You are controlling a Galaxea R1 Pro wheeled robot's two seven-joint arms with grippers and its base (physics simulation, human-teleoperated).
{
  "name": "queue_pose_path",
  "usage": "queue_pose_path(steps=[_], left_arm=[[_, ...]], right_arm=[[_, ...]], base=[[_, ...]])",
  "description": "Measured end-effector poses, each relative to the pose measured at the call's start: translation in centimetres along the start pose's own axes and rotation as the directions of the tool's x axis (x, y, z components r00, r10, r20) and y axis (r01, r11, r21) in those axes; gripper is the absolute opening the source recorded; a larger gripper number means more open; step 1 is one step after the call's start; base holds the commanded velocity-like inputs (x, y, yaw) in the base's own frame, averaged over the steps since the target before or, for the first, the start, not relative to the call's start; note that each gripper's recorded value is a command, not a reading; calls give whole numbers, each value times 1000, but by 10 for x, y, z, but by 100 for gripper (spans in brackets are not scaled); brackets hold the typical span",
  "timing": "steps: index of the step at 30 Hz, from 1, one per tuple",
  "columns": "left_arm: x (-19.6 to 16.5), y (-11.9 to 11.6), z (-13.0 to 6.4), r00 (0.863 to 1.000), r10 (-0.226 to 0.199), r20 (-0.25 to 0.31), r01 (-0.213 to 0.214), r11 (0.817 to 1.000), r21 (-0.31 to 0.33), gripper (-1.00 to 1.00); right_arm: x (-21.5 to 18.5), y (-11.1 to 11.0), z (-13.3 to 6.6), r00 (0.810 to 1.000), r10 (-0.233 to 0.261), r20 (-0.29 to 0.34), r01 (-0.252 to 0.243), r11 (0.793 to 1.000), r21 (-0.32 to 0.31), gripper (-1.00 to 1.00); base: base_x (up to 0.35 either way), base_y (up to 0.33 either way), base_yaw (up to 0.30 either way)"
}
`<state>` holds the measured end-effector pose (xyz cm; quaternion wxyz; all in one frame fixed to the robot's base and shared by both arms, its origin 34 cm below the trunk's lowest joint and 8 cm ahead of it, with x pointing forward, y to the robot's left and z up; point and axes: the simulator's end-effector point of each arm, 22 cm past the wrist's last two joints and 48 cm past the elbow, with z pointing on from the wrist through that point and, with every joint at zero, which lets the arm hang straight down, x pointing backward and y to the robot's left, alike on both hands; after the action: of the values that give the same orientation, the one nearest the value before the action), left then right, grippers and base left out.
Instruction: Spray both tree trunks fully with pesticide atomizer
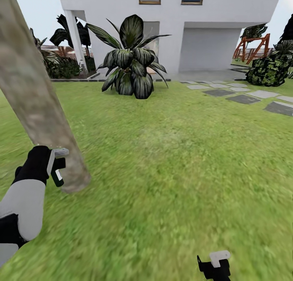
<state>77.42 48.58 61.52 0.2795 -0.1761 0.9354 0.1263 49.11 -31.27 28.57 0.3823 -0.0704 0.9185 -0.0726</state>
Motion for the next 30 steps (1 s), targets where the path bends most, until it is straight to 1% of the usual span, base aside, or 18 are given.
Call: queue_pose_path(steps=[3, 6, 10, 17, 21, 30], left_arm=[[0, 0, 0, 1000, 1, -1, -1, 1000, -1, -100], [0, 1, 0, 1000, 0, 0, 0, 1000, -3, -100], [0, 2, 0, 1000, 0, 0, 0, 1000, -3, -100], [1, 2, 0, 1000, 1, -1, -1, 1000, -4, -100], [6, 1, 3, 1000, 4, -8, -4, 1000, -5, -100], [13, 3, 7, 1000, 3, -17, -3, 1000, -8, -100]], right_arm=[[0, 0, 0, 1000, 0, 0, 0, 1000, 0, 100], [0, 0, 0, 1000, 0, 0, 0, 1000, 0, 100], [0, 0, 0, 1000, 0, 0, 0, 1000, 0, 100], [0, 0, 0, 1000, 0, 0, 0, 1000, -1, 100], [0, 0, 0, 1000, 0, 0, 0, 1000, 0, 100], [0, 0, 0, 1000, 0, 0, 0, 1000, -1, 100]], base=[[133, -247, 1], [126, -249, 155], [147, -241, 261], [240, -188, 276], [82, -252, 245], [3, -272, 24]])
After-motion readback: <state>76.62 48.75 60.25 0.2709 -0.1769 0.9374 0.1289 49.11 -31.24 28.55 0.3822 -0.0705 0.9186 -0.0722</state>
